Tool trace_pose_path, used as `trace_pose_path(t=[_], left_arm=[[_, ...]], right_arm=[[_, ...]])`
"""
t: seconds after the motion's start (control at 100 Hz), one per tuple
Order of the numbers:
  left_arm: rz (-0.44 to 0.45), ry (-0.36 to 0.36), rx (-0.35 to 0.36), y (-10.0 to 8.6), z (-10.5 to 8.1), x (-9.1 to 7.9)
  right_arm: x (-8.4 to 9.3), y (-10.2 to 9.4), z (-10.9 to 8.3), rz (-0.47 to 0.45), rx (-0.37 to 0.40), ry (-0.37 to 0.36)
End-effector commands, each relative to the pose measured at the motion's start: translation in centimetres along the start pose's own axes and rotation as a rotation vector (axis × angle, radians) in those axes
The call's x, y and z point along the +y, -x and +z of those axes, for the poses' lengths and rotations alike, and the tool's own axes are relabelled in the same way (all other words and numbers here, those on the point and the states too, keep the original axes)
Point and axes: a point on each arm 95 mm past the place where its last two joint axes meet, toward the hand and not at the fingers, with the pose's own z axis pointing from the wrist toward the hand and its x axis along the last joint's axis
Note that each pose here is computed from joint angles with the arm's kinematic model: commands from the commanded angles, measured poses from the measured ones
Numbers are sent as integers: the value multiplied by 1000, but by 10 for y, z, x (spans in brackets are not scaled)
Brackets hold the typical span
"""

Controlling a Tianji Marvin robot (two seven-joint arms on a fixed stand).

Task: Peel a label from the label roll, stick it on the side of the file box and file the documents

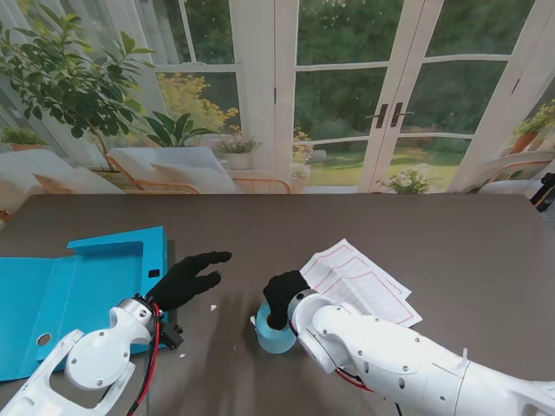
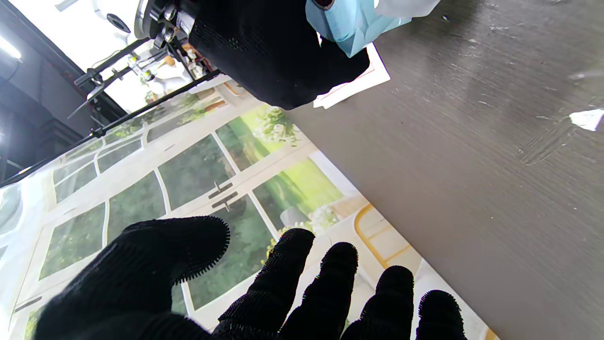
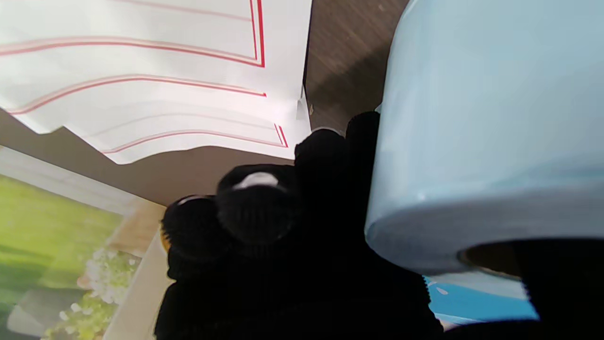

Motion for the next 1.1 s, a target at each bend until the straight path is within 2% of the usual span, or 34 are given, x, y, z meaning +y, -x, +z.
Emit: trace_pose_path(t=[0.0, 0.31, 0.46, 0.62, 0.78, 0.87, 0.96, 1.09], left_arm=[[-9, 17, -3, -1, 0, 3], [-4, 18, -22, 1, 1, 6], [26, -4, -28, 4, 2, 8], [108, -12, -15, 10, 8, 8], [193, -43, 30, 13, 21, 5], [221, -34, 55, 11, 27, 3], [206, -15, 83, 8, 33, 2], [134, 34, 118, 1, 37, 3]], right_arm=[[-1, 2, 0, 10, 0, 13], [3, 15, -2, 174, -31, 136], [5, 22, -4, 245, -52, 186], [17, 35, -13, 316, -60, 234], [28, 44, -27, 386, -61, 260], [33, 47, -34, 409, -53, 277], [38, 47, -40, 428, -44, 292], [44, 44, -45, 460, -33, 319]])
